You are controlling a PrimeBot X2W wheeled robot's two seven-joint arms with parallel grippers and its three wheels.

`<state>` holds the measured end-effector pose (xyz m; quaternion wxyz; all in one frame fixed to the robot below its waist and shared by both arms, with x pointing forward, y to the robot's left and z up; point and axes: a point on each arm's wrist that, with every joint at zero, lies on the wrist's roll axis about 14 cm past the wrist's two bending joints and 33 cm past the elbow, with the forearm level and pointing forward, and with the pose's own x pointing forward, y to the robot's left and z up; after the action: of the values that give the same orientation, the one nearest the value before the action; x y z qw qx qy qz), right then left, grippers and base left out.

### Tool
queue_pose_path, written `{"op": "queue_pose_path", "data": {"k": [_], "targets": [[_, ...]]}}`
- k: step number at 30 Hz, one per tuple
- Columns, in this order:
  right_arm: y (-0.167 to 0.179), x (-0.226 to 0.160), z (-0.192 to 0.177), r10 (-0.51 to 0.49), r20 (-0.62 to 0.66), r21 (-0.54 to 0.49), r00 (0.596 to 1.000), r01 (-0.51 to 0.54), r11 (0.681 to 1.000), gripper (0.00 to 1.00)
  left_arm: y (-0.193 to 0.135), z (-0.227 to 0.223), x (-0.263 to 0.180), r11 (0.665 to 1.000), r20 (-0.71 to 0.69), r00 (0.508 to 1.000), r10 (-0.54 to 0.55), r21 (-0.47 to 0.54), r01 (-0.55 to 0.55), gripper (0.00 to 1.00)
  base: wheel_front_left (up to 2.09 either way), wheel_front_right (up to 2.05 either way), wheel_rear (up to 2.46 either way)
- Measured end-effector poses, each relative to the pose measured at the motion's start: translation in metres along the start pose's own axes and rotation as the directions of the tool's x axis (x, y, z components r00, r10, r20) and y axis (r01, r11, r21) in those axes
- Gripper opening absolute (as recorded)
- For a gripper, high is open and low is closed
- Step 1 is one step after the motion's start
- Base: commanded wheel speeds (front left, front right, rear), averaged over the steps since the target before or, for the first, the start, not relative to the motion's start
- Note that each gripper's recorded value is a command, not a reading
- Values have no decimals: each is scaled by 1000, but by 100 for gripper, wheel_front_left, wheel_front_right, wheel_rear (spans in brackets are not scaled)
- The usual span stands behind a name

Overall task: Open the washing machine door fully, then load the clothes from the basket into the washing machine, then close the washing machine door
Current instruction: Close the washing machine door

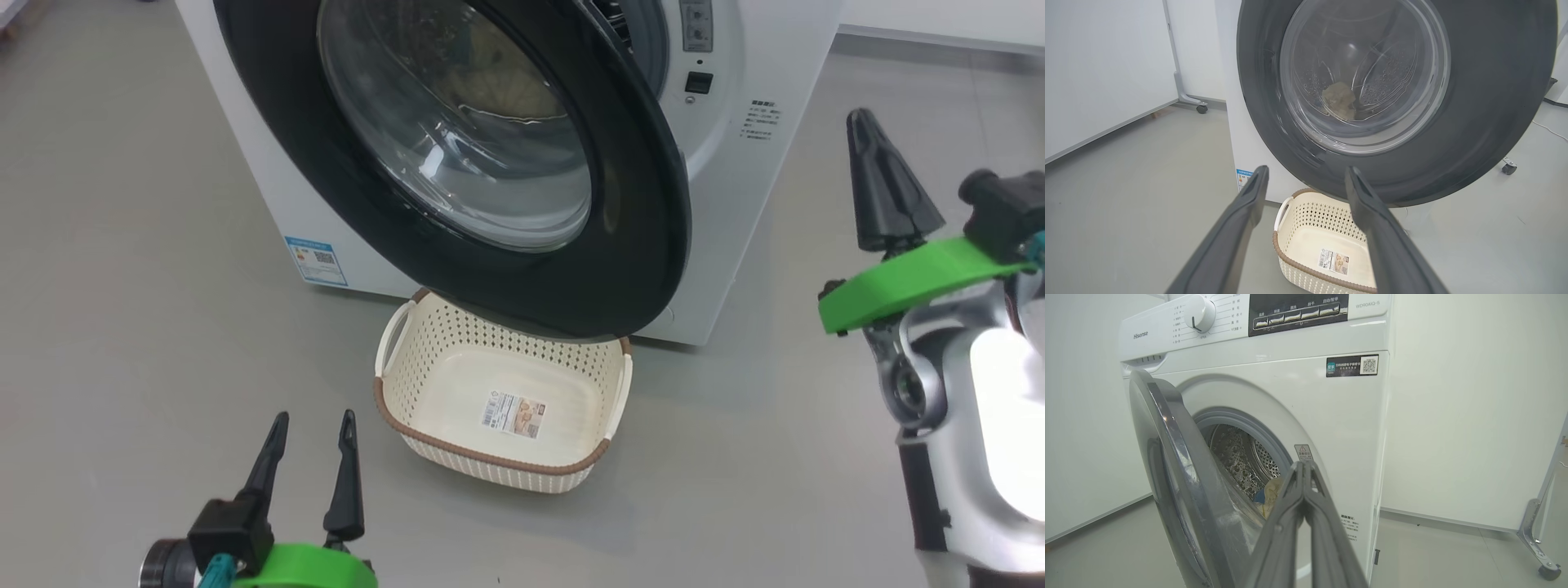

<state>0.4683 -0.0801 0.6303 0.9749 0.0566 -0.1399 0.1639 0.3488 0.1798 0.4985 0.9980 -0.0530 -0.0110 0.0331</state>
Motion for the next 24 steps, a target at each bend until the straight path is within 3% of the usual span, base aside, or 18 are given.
{"op": "queue_pose_path", "data": {"k": [7,12,18,24], "targets": [[58,22,42,173,121,-22,978,-171,985,0,2,0,-5,1000,1,1000,12,-4,-12,100,0,0,0],[117,27,56,345,147,-25,927,-345,938,0,2,-2,-6,1000,-5,1000,17,-11,-17,100,0,0,0],[153,27,21,446,26,5,895,-446,895,0,3,-4,-7,1000,-13,1000,24,-16,-24,100,0,0,0],[152,27,-23,443,-101,40,891,-441,896,0,4,-3,-5,999,-9,999,35,-24,-35,100,0,0,0]]}}
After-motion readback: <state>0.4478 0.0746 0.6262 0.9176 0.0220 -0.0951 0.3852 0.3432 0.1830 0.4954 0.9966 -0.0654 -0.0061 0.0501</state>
